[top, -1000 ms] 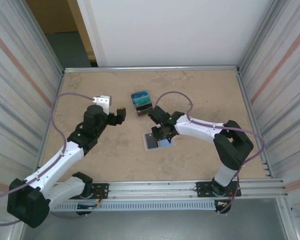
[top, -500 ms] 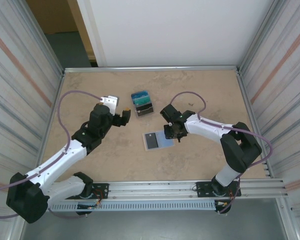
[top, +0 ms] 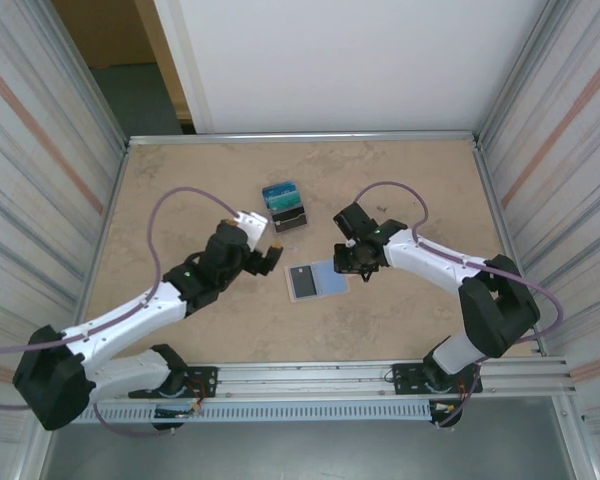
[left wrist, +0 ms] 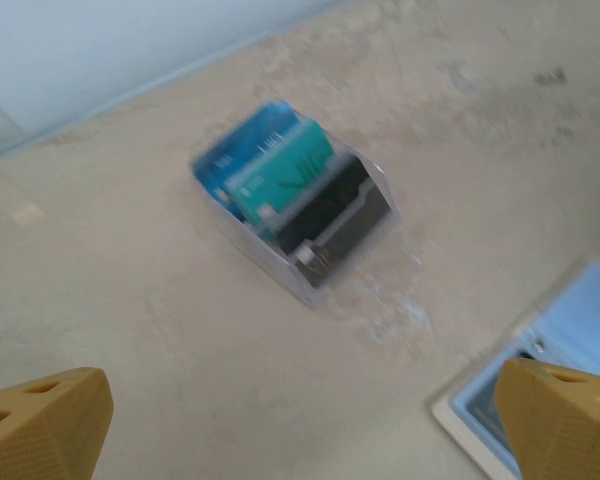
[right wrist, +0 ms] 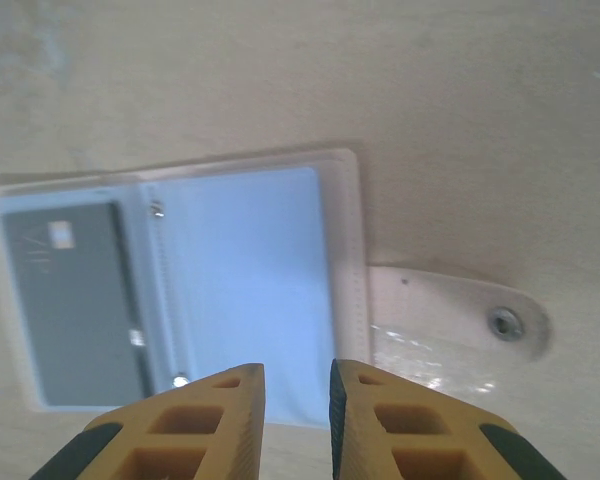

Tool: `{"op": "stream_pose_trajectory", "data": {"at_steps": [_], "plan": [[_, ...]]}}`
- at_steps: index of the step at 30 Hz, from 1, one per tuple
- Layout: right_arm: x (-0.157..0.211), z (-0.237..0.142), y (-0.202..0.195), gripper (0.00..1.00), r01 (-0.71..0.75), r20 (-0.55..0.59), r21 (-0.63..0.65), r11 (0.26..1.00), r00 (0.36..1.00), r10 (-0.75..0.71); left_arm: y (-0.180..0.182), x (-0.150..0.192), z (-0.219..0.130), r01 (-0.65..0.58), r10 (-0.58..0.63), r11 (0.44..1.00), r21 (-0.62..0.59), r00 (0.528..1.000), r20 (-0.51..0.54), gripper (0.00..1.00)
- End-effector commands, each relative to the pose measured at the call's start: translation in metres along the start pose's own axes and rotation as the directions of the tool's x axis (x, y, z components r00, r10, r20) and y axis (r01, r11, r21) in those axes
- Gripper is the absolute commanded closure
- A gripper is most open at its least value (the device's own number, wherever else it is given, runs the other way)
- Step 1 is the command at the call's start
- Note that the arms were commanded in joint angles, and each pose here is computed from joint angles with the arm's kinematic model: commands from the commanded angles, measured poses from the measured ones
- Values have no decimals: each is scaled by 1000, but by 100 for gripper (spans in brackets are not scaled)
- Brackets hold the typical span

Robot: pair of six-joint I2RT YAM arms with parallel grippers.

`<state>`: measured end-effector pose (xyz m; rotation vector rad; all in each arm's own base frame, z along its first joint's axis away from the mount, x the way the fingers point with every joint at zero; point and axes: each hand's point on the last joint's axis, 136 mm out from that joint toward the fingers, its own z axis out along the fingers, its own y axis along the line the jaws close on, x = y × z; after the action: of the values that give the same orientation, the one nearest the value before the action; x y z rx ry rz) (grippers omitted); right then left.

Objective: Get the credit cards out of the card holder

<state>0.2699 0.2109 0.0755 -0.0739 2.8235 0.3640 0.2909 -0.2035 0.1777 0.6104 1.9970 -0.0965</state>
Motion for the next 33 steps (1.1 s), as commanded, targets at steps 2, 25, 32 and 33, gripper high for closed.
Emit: {"op": "stream_pose_trajectory", "data": {"at_steps": [2, 25, 32, 33], "plan": [[0, -7, 27, 75, -52, -35, -171, 984, 998, 47, -21, 32, 11, -87, 87, 996, 5, 991, -97, 1], [13, 36, 55, 74, -39, -155, -249, 968, 988, 0, -59, 92, 59, -11, 36, 997, 77, 943, -331, 1], [16, 47, 59, 79, -6, -162, -255, 967, 986, -36, -61, 96, 66, 0, 22, 998, 63, 941, -338, 1], [16, 48, 59, 80, -4, -161, -258, 966, 986, -39, -61, 97, 67, -1, 21, 998, 59, 940, -340, 1]]}}
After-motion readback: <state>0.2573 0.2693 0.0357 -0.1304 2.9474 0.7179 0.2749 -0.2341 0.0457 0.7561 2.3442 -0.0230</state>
